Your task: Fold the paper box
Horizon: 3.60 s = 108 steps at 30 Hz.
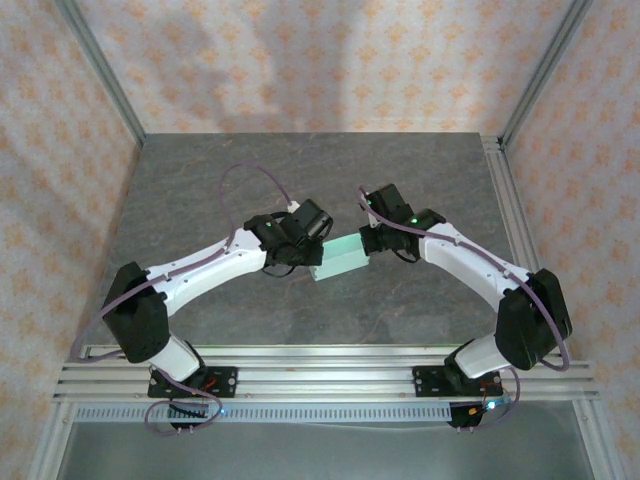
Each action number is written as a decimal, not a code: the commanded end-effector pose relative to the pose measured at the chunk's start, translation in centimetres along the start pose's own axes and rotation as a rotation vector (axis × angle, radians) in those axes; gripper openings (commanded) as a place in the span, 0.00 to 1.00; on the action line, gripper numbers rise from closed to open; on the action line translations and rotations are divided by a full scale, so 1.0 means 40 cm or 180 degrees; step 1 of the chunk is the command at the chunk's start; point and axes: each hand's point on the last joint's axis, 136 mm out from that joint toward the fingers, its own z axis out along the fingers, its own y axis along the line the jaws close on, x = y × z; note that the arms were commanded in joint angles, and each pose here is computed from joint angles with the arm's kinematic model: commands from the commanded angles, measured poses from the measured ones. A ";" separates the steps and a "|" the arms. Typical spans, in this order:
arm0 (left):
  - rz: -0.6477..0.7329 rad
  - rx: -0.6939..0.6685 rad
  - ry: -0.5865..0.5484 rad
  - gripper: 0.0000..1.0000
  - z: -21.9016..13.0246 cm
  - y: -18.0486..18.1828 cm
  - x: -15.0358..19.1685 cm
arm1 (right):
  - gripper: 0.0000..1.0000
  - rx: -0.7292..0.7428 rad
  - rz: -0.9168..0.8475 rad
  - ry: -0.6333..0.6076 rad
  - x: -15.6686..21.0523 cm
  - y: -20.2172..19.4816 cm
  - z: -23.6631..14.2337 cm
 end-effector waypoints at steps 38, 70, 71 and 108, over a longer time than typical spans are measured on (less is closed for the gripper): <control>-0.0737 0.0588 0.0342 0.00 0.002 -0.062 -0.030 | 0.00 0.0194 -0.0096 0.0156 0.006 -0.013 -0.007; -0.0809 0.0305 0.0604 0.00 0.097 -0.005 0.045 | 0.00 0.0022 -0.0194 -0.0045 0.062 -0.003 0.041; -0.0802 0.0314 0.0602 0.00 0.097 -0.008 0.044 | 0.00 0.0015 -0.0214 -0.0068 0.063 -0.002 0.042; -0.1058 0.0580 0.0361 0.43 0.061 0.007 -0.002 | 0.00 0.0052 -0.0129 -0.0194 0.069 -0.010 0.069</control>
